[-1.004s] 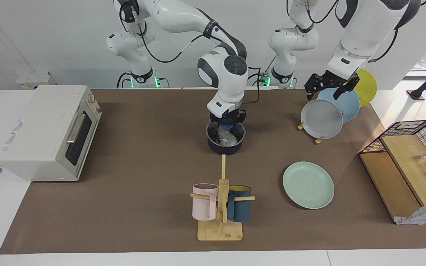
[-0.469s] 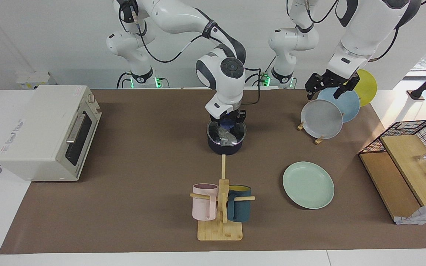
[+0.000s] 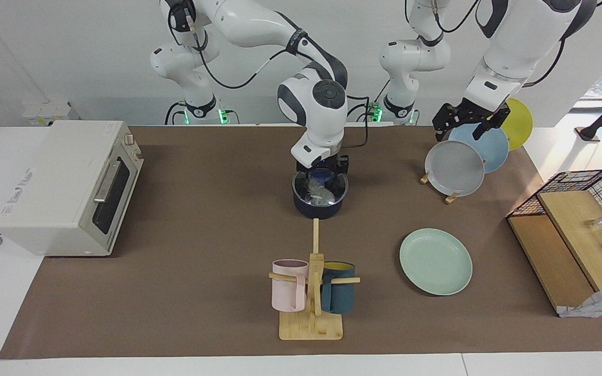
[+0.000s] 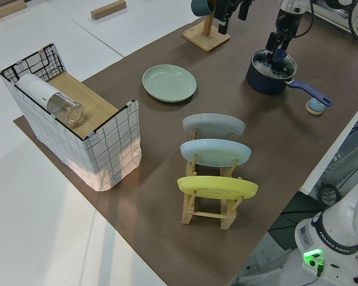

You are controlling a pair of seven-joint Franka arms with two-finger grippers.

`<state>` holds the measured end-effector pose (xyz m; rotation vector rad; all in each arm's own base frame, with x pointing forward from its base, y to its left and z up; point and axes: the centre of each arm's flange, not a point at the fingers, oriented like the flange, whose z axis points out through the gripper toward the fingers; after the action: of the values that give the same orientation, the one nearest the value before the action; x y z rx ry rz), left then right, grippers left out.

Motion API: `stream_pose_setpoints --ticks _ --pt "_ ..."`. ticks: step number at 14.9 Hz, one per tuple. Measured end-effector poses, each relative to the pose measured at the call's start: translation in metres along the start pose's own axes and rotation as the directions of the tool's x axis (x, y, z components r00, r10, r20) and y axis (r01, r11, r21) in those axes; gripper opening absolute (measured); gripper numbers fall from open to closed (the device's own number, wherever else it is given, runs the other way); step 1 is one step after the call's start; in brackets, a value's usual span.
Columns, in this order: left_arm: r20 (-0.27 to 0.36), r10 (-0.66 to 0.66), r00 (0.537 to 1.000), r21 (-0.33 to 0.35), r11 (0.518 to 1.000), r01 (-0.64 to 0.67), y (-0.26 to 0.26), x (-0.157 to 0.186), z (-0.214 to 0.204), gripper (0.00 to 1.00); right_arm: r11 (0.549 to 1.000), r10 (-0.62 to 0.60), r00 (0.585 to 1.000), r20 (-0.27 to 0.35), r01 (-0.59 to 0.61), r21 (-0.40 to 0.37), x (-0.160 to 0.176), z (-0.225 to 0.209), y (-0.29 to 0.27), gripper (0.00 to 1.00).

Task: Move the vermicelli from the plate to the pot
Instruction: 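Lower the glass lid onto the saucepan with the right gripper, then open the right gripper and withdraw it from the lid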

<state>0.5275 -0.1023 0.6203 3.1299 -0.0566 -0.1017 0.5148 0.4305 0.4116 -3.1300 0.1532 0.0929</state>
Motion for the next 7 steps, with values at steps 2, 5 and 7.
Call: stream_pose_setpoints --ticks 2,5,7 --pt "0.000 -0.004 1.000 0.000 1.000 0.004 -0.002 0.000 0.000 1.00 0.999 0.029 0.999 -0.034 -0.028 0.021 0.015 -0.027 0.020 1.00" --pt "0.000 -0.009 1.000 -0.001 1.000 0.009 -0.005 0.001 0.000 1.00 0.999 0.030 0.998 -0.047 -0.029 0.028 0.039 -0.081 0.082 1.00" --pt "0.000 -0.009 1.000 -0.001 1.000 0.009 -0.005 0.001 0.000 1.00 0.999 0.031 0.999 -0.030 -0.031 0.016 0.049 -0.113 0.132 1.00"
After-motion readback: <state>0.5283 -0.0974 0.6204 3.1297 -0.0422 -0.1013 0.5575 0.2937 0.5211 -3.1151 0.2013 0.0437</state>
